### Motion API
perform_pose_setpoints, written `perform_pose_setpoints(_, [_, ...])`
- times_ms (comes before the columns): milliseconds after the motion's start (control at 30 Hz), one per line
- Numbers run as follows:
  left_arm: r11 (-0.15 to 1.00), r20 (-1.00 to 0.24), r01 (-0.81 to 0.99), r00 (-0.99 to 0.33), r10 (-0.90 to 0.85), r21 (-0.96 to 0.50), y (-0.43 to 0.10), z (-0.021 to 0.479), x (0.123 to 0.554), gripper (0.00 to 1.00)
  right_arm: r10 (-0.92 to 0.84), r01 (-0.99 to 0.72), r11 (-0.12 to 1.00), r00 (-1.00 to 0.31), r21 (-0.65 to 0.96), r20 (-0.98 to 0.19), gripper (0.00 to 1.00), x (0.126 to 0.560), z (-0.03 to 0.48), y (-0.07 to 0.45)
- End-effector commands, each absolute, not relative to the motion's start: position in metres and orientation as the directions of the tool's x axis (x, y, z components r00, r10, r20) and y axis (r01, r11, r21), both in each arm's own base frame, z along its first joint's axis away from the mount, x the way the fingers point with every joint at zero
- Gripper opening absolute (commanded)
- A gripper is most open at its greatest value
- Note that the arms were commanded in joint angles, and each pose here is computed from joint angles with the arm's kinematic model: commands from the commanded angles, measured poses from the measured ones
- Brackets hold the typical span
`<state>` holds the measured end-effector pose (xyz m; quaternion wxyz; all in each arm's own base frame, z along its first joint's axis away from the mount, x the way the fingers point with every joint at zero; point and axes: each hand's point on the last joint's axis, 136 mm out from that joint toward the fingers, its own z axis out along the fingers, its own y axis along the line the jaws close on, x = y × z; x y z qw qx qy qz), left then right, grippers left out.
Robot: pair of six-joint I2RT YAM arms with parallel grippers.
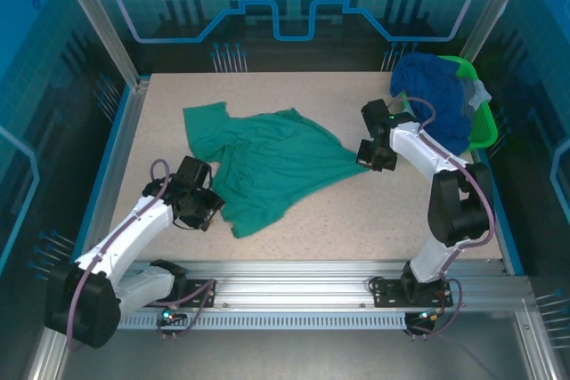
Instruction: Fold and stack the t-shirts
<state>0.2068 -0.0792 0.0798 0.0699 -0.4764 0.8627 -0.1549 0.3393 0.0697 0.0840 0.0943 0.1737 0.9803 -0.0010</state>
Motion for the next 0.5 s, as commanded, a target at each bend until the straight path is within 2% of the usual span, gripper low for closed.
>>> perform_pose_setpoints(0, [0.534, -0.089, -0.75, -0.547, -0.832, -0.391, -0.07, 0.117, 0.235, 0.6, 0.335, 0.344, 0.939, -0.928, -0.03, -0.161, 0.0, 0.331, 0.076, 0.064])
perform_pose_setpoints(67, [0.528, -0.1, -0.751, -0.536, -0.838, -0.396, -0.061, 0.117, 0.248, 0.61, 0.33, 0.341, 0.939, -0.93, -0.045, -0.162, 0.0, 0.329, 0.076, 0.062])
perform_pose_setpoints(200, [0.529, -0.04, -0.714, -0.578, -0.815, -0.459, -0.069, 0.092, 0.285, 0.65, 0.327, 0.337, 0.94, -0.933, -0.046, -0.153, 0.0, 0.326, 0.074, 0.062])
perform_pose_setpoints(300, [0.585, 0.003, -0.706, -0.639, -0.769, -0.399, -0.077, 0.071, 0.295, 0.66, 0.327, 0.337, 0.941, -0.932, -0.04, -0.16, 0.0, 0.326, 0.076, 0.063])
perform_pose_setpoints(467, [0.657, 0.035, -0.691, -0.697, -0.716, -0.302, -0.079, 0.039, 0.301, 0.56, 0.322, 0.331, 0.943, -0.931, -0.027, -0.171, 0.0, 0.327, 0.081, 0.064])
